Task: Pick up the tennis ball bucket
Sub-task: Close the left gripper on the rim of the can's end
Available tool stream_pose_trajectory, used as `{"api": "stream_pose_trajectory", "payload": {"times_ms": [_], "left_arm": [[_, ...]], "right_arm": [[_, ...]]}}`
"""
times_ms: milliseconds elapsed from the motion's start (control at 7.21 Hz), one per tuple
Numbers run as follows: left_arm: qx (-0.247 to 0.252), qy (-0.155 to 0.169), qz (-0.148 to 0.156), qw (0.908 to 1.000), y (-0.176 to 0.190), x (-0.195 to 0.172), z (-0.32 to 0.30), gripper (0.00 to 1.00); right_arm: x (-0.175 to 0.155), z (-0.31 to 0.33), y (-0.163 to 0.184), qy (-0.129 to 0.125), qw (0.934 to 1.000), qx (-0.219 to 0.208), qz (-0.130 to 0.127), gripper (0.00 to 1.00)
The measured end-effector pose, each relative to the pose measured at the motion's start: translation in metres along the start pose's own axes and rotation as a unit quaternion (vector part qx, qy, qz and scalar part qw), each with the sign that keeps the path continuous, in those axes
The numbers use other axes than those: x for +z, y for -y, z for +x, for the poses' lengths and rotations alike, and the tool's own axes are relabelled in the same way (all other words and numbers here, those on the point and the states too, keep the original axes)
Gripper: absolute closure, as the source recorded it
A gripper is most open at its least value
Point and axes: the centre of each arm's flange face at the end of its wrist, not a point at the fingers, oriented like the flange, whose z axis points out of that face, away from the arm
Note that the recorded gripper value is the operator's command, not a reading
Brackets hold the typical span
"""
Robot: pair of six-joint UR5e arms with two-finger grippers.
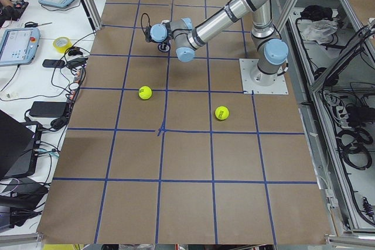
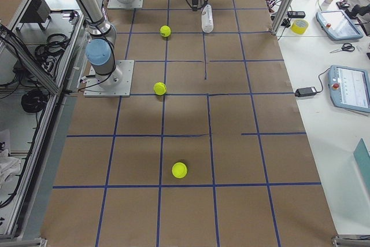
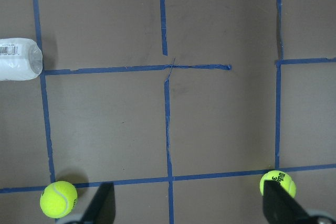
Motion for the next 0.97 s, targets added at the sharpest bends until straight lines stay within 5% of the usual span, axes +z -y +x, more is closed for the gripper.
{"api": "stream_pose_trajectory", "payload": {"times_ms": [139, 277, 416, 693, 971], "left_arm": [[-0.003, 0.001, -0.004, 1.0000, -0.001, 0.004, -0.003, 0.05], [-0.007, 0.000, -0.006, 1.0000, -0.001, 0.006, -0.005, 0.27], [-0.009, -0.002, -0.006, 0.9999, -0.001, 0.006, -0.005, 0.60], [-0.018, -0.002, -0.004, 0.9998, 0.002, 0.005, -0.004, 1.00], [-0.041, 0.005, 0.005, 0.9991, 0.011, -0.004, 0.002, 1.00]], "right_arm": [[-0.001, -0.001, 0.002, 0.003, 1.0000, 0.001, 0.009, 0.00], [-0.001, -0.001, 0.004, 0.005, 0.9999, 0.001, 0.014, 0.00], [-0.001, -0.001, 0.005, 0.006, 0.9999, 0.002, 0.015, 0.00], [0.004, -0.002, 0.004, 0.007, 0.9999, 0.001, 0.011, 0.00], [0.006, -0.002, 0.004, 0.007, 0.9999, 0.002, 0.009, 0.00]]}}
